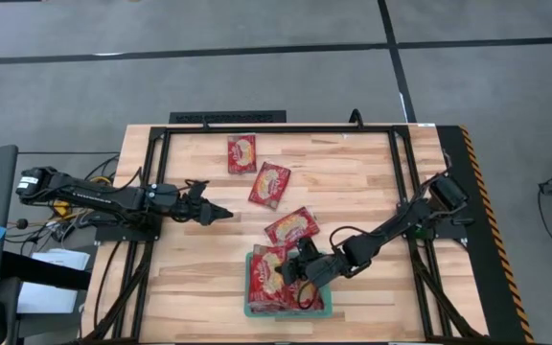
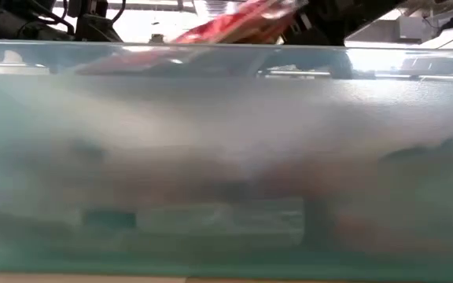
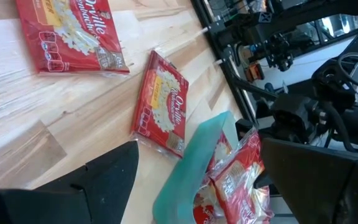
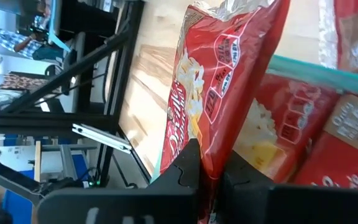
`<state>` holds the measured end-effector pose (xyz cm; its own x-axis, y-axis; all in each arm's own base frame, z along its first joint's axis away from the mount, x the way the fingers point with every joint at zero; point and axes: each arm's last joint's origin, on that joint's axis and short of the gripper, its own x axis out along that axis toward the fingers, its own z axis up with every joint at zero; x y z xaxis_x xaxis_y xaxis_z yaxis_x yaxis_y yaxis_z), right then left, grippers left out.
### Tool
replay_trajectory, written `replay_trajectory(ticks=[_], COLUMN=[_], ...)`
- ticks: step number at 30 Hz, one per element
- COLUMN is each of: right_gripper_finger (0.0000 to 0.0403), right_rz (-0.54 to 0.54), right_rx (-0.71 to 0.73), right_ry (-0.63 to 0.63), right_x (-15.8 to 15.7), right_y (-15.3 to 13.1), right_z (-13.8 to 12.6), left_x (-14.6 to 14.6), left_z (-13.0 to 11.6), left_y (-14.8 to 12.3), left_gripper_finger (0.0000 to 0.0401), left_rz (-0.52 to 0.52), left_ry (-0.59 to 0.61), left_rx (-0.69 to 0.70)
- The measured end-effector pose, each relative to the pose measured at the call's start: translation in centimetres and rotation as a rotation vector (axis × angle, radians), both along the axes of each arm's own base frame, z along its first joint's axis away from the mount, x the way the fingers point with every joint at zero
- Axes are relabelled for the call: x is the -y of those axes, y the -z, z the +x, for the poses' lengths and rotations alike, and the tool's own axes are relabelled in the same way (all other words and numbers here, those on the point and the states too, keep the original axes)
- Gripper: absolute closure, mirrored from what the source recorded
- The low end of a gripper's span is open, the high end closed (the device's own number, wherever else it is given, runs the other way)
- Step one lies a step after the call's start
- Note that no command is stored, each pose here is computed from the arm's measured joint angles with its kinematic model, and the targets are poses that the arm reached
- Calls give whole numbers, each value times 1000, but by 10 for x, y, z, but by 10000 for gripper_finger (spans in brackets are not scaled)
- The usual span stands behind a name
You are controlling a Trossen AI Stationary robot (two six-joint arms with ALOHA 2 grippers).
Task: Sort popcorn bags into baskets
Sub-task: Put the red popcorn bag into the green bin
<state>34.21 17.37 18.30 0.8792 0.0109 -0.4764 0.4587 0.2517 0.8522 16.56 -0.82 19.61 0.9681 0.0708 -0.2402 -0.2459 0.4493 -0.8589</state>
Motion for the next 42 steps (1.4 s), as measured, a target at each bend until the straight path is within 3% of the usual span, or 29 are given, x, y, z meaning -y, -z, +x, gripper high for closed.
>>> replay_trajectory(ticks=[13, 17, 23, 33, 42], right_gripper_finger=[373, 373, 373, 370, 358], right_rz=[-53, -25, -14, -157, -105], right_rx=[-2, 41, 67, -79, -159], right_ry=[8, 28, -7, -29, -38], right_x=[-7, -14, -27, -18, -19], right_y=[-10, -12, -19, -35, -27], right_z=[2, 1, 16, 25, 21], left_x=[0, 0, 0, 0, 0], left_z=[0, 0, 0, 0, -1], left_y=[0, 0, 0, 1, 2], left_gripper_finger=[77, 77, 77, 77, 77], left_rz=[0, 0, -4, -5, -7], left_ry=[0, 2, 6, 7, 14], left_rx=[-1, -1, -4, -12, -18])
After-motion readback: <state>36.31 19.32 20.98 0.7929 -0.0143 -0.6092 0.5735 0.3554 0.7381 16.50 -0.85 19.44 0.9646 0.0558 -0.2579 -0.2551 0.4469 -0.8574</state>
